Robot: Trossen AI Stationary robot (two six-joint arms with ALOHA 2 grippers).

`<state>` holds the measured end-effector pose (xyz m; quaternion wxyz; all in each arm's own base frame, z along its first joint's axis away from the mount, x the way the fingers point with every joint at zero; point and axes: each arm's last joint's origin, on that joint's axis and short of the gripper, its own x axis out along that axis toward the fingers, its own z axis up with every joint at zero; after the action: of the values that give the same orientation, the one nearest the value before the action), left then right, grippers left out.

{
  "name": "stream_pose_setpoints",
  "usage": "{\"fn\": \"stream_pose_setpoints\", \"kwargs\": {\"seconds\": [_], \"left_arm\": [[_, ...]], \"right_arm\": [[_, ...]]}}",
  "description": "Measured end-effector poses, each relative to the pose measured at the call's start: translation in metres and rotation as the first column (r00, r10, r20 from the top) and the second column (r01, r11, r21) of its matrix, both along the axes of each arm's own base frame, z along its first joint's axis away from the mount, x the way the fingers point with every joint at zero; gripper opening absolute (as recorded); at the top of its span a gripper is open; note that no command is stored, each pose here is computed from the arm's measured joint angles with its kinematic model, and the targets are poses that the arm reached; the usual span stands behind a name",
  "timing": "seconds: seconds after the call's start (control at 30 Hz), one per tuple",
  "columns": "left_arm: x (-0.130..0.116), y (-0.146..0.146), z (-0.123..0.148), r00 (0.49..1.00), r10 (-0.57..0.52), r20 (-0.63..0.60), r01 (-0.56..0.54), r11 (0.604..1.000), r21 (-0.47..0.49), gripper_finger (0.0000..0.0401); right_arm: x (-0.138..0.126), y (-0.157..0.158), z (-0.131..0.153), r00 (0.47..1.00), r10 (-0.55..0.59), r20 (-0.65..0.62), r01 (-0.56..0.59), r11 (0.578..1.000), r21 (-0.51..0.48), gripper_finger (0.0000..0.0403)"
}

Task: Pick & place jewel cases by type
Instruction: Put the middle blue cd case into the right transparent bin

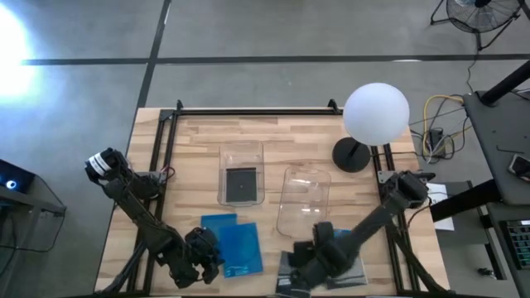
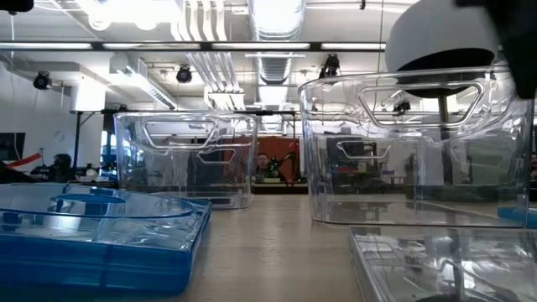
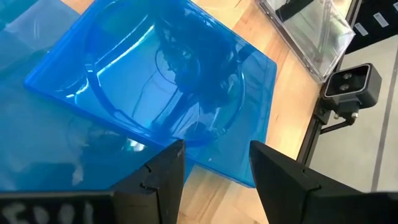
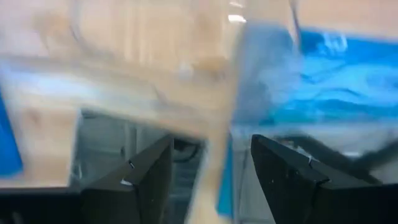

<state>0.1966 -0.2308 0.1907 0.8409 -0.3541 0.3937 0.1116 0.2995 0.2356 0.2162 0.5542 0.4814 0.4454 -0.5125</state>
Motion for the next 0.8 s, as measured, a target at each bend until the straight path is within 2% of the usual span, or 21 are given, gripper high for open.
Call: {"fn": "stream_pose_setpoints", "kwargs": {"seconds": [0.07, 0.2, 0.27, 0.33, 0.43, 0.5, 0.6, 0.67, 0.8], "left_arm": [[0.0, 0.0, 0.0, 1.0, 0.001, -0.001, -0.001, 1.0, 0.0, 0.0161], [0.0, 0.0, 0.0, 1.0, -0.002, -0.007, 0.002, 1.0, -0.005, 0.0161], [0.0, 0.0, 0.0, 1.0, -0.006, -0.014, 0.005, 1.0, -0.011, 0.0161], [0.0, 0.0, -0.001, 1.0, -0.008, -0.018, 0.008, 1.0, -0.013, 0.0161], [-0.001, 0.0, -0.001, 1.0, 0.002, -0.022, -0.002, 1.0, -0.02, 0.0161], [-0.001, 0.0, -0.001, 0.999, 0.021, -0.03, -0.022, 0.999, -0.031, 0.0161], [-0.004, 0.002, -0.003, 0.997, 0.059, -0.054, -0.061, 0.997, -0.037, 0.0161], [-0.006, 0.003, -0.005, 0.994, 0.081, -0.071, -0.084, 0.996, -0.034, 0.0161], [-0.011, 0.003, -0.014, 0.993, 0.088, -0.072, -0.093, 0.994, -0.065, 0.0161]], "right_arm": [[0.007, -0.014, -0.003, 1.0, -0.001, -0.006, 0.001, 0.999, -0.041, 0.0209], [0.011, -0.044, -0.004, 0.997, -0.071, -0.033, 0.064, 0.979, -0.191, 0.0209], [0.009, -0.056, 0.002, 0.991, -0.12, -0.06, 0.103, 0.969, -0.225, 0.0209], [0.008, -0.061, 0.008, 0.993, -0.108, -0.048, 0.094, 0.967, -0.235, 0.0209], [0.012, -0.055, 0.016, 0.999, -0.024, 0.035, 0.03, 0.983, -0.184, 0.0209], [0.019, -0.045, 0.023, 0.989, 0.044, 0.139, -0.027, 0.992, -0.121, 0.0209], [0.032, -0.026, 0.03, 0.943, 0.107, 0.316, -0.097, 0.994, -0.048, 0.0209], [0.045, -0.015, 0.027, 0.9, 0.108, 0.421, -0.112, 0.994, -0.015, 0.021], [0.069, 0.002, 0.007, 0.831, 0.112, 0.545, -0.15, 0.988, 0.025, 0.021]]}}
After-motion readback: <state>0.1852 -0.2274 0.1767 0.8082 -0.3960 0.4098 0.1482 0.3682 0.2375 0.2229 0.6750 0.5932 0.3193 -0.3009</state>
